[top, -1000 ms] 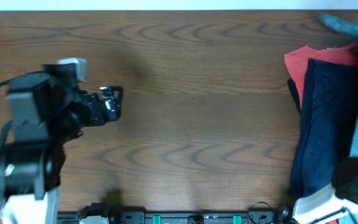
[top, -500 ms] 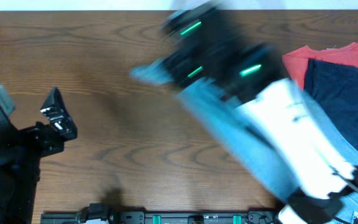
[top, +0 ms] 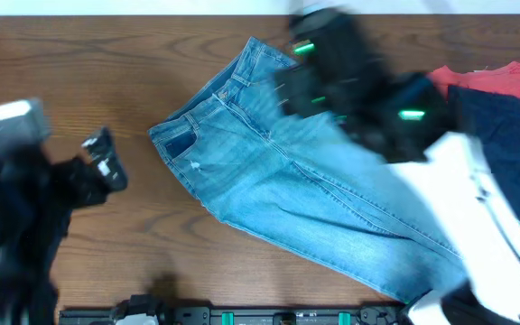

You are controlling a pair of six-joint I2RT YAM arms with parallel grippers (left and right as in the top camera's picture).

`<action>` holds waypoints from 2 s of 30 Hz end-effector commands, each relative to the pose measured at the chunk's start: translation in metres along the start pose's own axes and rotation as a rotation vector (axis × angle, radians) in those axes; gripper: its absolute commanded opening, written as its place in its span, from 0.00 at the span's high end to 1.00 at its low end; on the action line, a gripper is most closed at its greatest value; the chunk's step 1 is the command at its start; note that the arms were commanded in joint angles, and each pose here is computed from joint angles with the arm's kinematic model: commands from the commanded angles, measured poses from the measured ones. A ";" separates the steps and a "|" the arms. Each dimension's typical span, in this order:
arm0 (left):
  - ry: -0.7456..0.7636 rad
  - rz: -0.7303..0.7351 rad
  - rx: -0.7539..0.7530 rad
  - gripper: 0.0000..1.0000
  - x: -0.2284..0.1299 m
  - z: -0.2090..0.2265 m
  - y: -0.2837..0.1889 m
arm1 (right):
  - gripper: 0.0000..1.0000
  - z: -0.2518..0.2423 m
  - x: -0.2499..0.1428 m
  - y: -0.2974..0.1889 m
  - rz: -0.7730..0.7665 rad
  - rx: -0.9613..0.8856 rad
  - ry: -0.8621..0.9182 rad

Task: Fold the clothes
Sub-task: 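Pull the jeans off the stack leftward onto the table with the right gripper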

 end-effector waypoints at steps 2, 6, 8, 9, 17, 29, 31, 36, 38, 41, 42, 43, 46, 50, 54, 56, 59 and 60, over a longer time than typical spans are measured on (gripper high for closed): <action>0.082 0.296 -0.101 0.02 -0.022 -0.015 0.081 | 0.17 -0.034 0.001 -0.043 -0.050 0.048 0.162; 0.120 0.493 -0.091 0.05 -0.043 -0.011 0.159 | 0.18 -0.059 -0.020 -0.049 0.025 0.013 0.224; 0.135 0.564 -0.079 0.06 -0.055 -0.005 0.195 | 0.18 -0.066 -0.030 -0.049 0.071 -0.003 0.238; 0.141 0.596 -0.075 0.06 -0.062 -0.002 0.215 | 0.18 -0.068 -0.036 -0.049 0.096 -0.010 0.243; 0.149 0.738 -0.052 0.06 -0.115 0.022 0.328 | 0.18 -0.076 -0.050 -0.048 0.161 -0.047 0.253; 0.292 0.900 -0.105 0.07 -0.198 0.030 0.397 | 0.18 -0.082 -0.053 -0.032 0.202 -0.098 0.246; 0.301 0.919 -0.108 0.15 -0.207 0.027 0.401 | 0.18 -0.082 -0.054 -0.027 0.214 -0.098 0.245; 0.311 0.959 -0.070 0.94 -0.218 0.034 0.401 | 0.20 -0.085 -0.057 -0.016 0.250 -0.118 0.241; 0.290 0.960 0.037 0.94 -0.214 0.049 0.399 | 0.20 -0.087 -0.059 -0.014 0.260 -0.136 0.238; 0.198 0.926 0.292 0.94 -0.196 0.089 0.392 | 0.21 -0.089 -0.060 -0.013 0.267 -0.148 0.236; 0.163 0.910 0.368 0.94 -0.188 0.106 0.386 | 0.21 -0.090 -0.060 -0.013 0.267 -0.156 0.235; 0.125 0.892 0.429 0.94 -0.179 0.121 0.381 | 0.21 -0.092 -0.060 -0.013 0.268 -0.168 0.233; -0.052 0.816 0.554 0.94 -0.147 0.172 0.357 | 0.21 -0.094 -0.061 -0.013 0.271 -0.186 0.230; -0.381 0.653 0.654 0.94 -0.103 0.248 0.314 | 0.21 -0.098 -0.063 -0.013 0.279 -0.196 0.239; -0.575 0.549 0.643 0.94 -0.082 0.303 0.274 | 0.20 -0.105 -0.065 -0.013 0.285 -0.209 0.253; -0.645 0.520 0.624 0.94 -0.079 0.319 0.259 | 0.19 -0.107 -0.067 -0.012 0.291 -0.214 0.260; -0.721 0.501 0.589 0.94 -0.077 0.330 0.244 | 0.18 -0.112 -0.073 -0.008 0.310 -0.228 0.289; -0.738 0.494 0.571 0.92 -0.076 0.331 0.241 | 0.18 -0.114 -0.076 -0.005 0.320 -0.233 0.299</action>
Point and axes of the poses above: each gripper's point midway between its finger pads, its own y axis out along the fingers, its own z axis along the line the jaws close on, x = y × z, the point moved 3 cm from there along -y, back along the fingers, and after that the axes turned 11 degrees about -y, right-handed, at the moved point
